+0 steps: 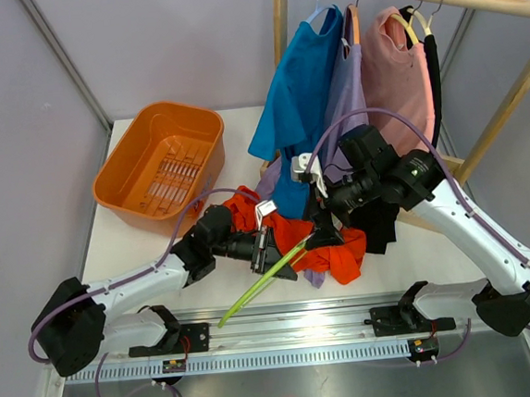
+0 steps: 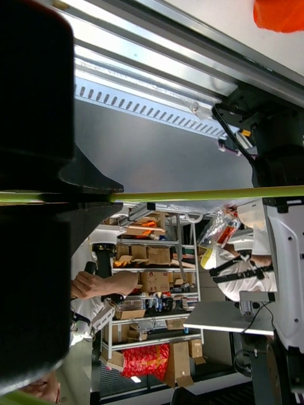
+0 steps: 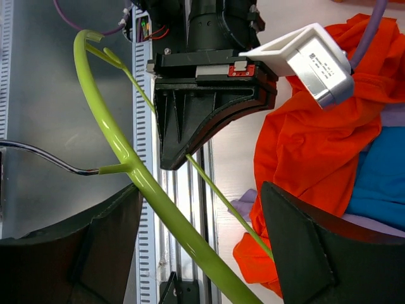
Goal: Remove the t-shirt from the hanger
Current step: Pass the hanger from the right arm to the left
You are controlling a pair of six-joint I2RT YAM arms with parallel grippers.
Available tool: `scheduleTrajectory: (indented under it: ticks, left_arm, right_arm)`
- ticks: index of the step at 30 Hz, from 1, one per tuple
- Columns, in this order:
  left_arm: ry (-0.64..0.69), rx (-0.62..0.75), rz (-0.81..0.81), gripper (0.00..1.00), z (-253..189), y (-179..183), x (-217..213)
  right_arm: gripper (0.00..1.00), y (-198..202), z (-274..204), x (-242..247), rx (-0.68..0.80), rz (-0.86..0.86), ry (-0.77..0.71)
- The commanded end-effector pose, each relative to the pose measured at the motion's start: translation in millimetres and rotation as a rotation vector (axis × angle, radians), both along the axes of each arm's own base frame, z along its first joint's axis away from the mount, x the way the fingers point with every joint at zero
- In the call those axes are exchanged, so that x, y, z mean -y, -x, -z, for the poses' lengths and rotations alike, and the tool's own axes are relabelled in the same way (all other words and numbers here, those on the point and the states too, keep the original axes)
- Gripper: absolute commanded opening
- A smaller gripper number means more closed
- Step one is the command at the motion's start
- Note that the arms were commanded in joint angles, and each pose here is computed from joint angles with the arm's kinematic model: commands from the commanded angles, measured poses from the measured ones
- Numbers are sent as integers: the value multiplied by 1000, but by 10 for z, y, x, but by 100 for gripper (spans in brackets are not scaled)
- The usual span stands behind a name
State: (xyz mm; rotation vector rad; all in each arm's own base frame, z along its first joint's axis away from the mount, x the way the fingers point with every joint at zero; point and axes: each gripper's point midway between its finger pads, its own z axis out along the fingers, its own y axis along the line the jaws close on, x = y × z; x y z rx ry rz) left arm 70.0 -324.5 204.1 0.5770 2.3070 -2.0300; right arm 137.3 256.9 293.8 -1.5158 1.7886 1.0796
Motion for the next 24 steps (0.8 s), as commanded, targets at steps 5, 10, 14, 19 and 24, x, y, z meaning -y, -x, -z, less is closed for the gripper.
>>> scheduleTrajectory:
  ticks: [5,10,14,19,24]
  left_arm:
    - [246,144,78,0,-718,141,-34]
    - [263,153,88,0,-785,154,-39]
    - [273,163,104,0,-813,173,-48]
    - [280,173,169,0,-816,267,-103]
    - [244,238,272,0,-796,418,-241]
  right_arm:
    - [94,-548,-284,-236,128,139,-62]
    - [100,-721,-303,-309,98,215,-52]
    - [100,-743,-364,-376,81,205,-69]
    - [99,-603,-486,-419,91,73,-91]
    - [99,-384,-637,-416,113,-105,-124]
